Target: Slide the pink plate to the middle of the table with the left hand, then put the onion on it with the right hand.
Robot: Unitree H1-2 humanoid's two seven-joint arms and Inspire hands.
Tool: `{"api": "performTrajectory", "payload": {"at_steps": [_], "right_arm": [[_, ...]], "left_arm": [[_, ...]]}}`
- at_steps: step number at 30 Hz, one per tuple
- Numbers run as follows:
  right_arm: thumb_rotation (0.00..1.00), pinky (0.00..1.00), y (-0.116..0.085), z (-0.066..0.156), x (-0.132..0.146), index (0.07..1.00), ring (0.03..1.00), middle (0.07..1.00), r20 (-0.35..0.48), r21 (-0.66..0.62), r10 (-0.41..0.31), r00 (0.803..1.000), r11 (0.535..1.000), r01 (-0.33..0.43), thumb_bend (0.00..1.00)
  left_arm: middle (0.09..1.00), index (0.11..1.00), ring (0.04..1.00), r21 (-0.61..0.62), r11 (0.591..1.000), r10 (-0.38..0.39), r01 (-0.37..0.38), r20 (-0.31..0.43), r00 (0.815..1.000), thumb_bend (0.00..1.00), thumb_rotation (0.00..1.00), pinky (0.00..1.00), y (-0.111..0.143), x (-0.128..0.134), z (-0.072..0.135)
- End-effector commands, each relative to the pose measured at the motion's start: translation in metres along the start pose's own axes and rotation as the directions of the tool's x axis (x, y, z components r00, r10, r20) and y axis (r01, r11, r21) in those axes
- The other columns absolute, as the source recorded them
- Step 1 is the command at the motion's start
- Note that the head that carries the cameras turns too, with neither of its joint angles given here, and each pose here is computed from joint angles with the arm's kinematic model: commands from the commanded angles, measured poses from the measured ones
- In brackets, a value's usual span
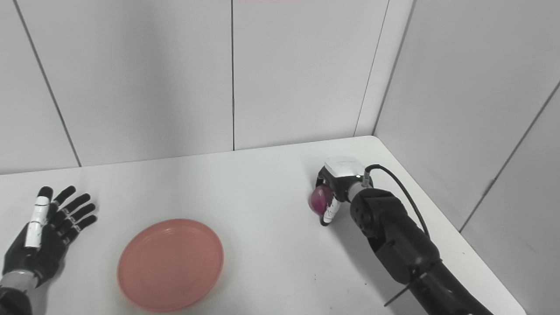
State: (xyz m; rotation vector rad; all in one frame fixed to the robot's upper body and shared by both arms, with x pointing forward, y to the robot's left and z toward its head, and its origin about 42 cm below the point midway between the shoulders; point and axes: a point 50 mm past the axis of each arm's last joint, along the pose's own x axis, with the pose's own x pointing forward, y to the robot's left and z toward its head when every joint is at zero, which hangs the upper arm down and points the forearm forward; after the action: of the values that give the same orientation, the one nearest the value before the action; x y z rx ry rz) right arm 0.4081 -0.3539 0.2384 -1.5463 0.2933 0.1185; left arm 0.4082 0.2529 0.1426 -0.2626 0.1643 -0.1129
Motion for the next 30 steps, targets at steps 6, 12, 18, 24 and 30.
{"api": "performTrajectory", "payload": {"at_steps": [6, 12, 18, 24, 30], "right_arm": [[0.0, 0.34, -0.033, 0.013, -0.009, 0.492, 0.434, 0.476, 0.079, -0.037, -0.101, 0.992, 0.994, 0.104, 0.53], [0.0, 0.27, -0.049, 0.032, -0.017, 0.516, 0.348, 0.411, 0.141, -0.021, -0.137, 0.981, 0.99, 0.141, 0.53], [0.0, 0.23, -0.069, 0.055, -0.026, 0.491, 0.314, 0.465, 0.235, -0.048, -0.176, 0.956, 0.98, 0.192, 0.53], [0.0, 0.22, -0.085, 0.082, -0.037, 0.487, 0.289, 0.472, 0.339, -0.02, -0.206, 0.918, 0.974, 0.226, 0.53], [0.0, 0.17, -0.093, 0.105, -0.044, 0.487, 0.237, 0.47, 0.449, -0.027, -0.235, 0.862, 0.961, 0.276, 0.53]], "left_arm": [[0.809, 0.862, 0.807, -0.01, 1.0, 0.02, -0.021, -0.078, 0.997, 0.65, 0.84, 0.79, 0.0, -0.003, -0.017], [0.809, 0.863, 0.806, -0.009, 1.0, 0.009, -0.009, -0.073, 0.997, 0.68, 0.83, 0.79, -0.005, -0.003, -0.019], [0.817, 0.871, 0.81, 0.025, 1.0, -0.009, 0.01, -0.062, 0.998, 0.72, 0.82, 0.81, -0.016, -0.007, -0.019], [0.813, 0.881, 0.818, 0.059, 0.998, -0.016, 0.02, -0.055, 0.998, 0.67, 0.87, 0.82, -0.029, -0.01, -0.018], [0.836, 0.905, 0.831, 0.054, 0.998, -0.029, 0.032, -0.062, 0.998, 0.64, 0.91, 0.84, -0.046, -0.013, -0.017]]}}
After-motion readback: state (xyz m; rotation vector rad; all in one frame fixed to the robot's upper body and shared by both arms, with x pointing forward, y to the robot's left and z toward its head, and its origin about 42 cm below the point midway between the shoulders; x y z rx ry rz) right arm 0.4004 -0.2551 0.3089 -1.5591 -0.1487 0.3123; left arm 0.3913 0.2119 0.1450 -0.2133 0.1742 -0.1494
